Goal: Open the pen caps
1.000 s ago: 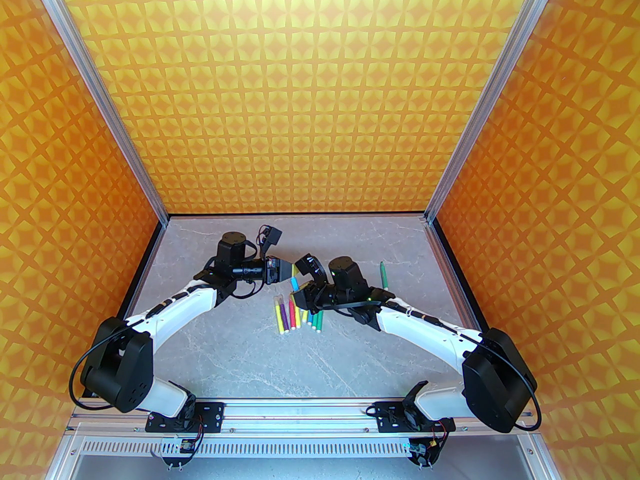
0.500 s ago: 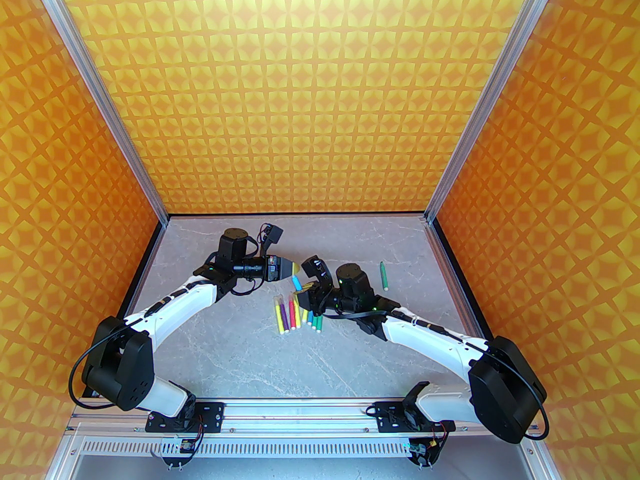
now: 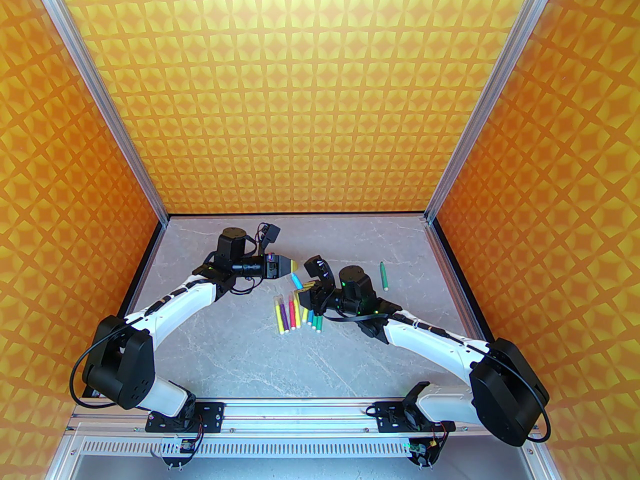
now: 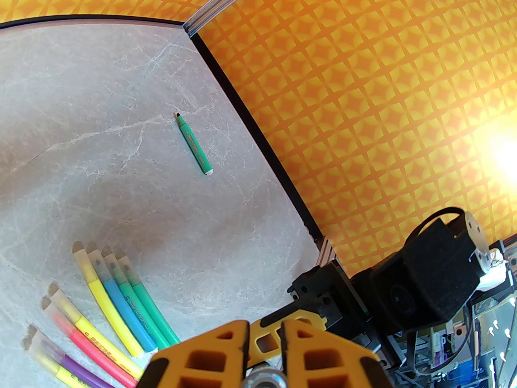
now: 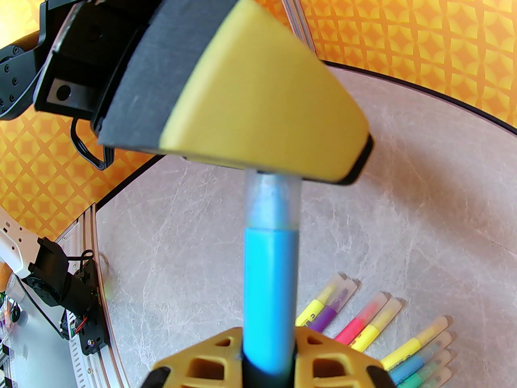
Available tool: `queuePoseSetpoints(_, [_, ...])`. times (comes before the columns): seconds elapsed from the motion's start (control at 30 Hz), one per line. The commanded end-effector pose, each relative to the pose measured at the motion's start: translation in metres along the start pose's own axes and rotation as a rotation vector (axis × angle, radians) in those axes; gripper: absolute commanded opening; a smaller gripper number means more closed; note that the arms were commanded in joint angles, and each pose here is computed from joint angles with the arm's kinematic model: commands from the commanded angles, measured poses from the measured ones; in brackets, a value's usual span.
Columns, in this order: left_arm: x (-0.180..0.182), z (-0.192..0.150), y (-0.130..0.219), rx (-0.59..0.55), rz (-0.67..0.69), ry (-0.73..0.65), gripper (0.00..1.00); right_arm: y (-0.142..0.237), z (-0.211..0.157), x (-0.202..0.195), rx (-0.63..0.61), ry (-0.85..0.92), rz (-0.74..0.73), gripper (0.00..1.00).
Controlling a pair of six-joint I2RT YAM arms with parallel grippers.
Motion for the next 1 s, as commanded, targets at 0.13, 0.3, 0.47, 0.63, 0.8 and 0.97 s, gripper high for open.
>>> queuePoseSetpoints(0.13, [0.003,0.060,0.033,-0.256,0.057,-0.058,0.00,0.003,-0.047,0.001,0.155,-0.064,0.019,0.00])
queuePoseSetpoints(0.3, [0.012,0.052,0.042,-0.196,0.139,-0.073,0.00,0.006,-0.044,-0.008,0.135,-0.066,-0.071,0.00])
queuePoseSetpoints(0.47, [0.040,0.030,0.056,-0.070,0.419,-0.079,0.00,0.017,-0.037,-0.038,0.150,-0.080,-0.339,0.00])
queuePoseSetpoints(0.63, [0.077,0.010,0.070,0.077,0.712,-0.067,0.00,0.034,-0.029,-0.071,0.142,-0.138,-0.528,0.00])
queuePoseSetpoints(0.8, [0.112,-0.006,0.078,0.193,0.915,-0.037,0.00,0.050,-0.029,-0.107,0.182,-0.210,-0.707,0.00])
queuePoseSetpoints(0.97, [0.144,-0.019,0.083,0.301,1.043,0.006,0.00,0.059,-0.030,-0.141,0.195,-0.275,-0.807,0.00])
Point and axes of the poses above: each hand's point on the last joint's axis, 136 mm out from that joint toward the fingers, its own y axis back along the fingers, its own x axis along the line the jaws close on, z = x × y, the point moved 6 cm from there along y, back along the fingers, and after that the axes turned 1 degree about -y, right-handed, at the moved point
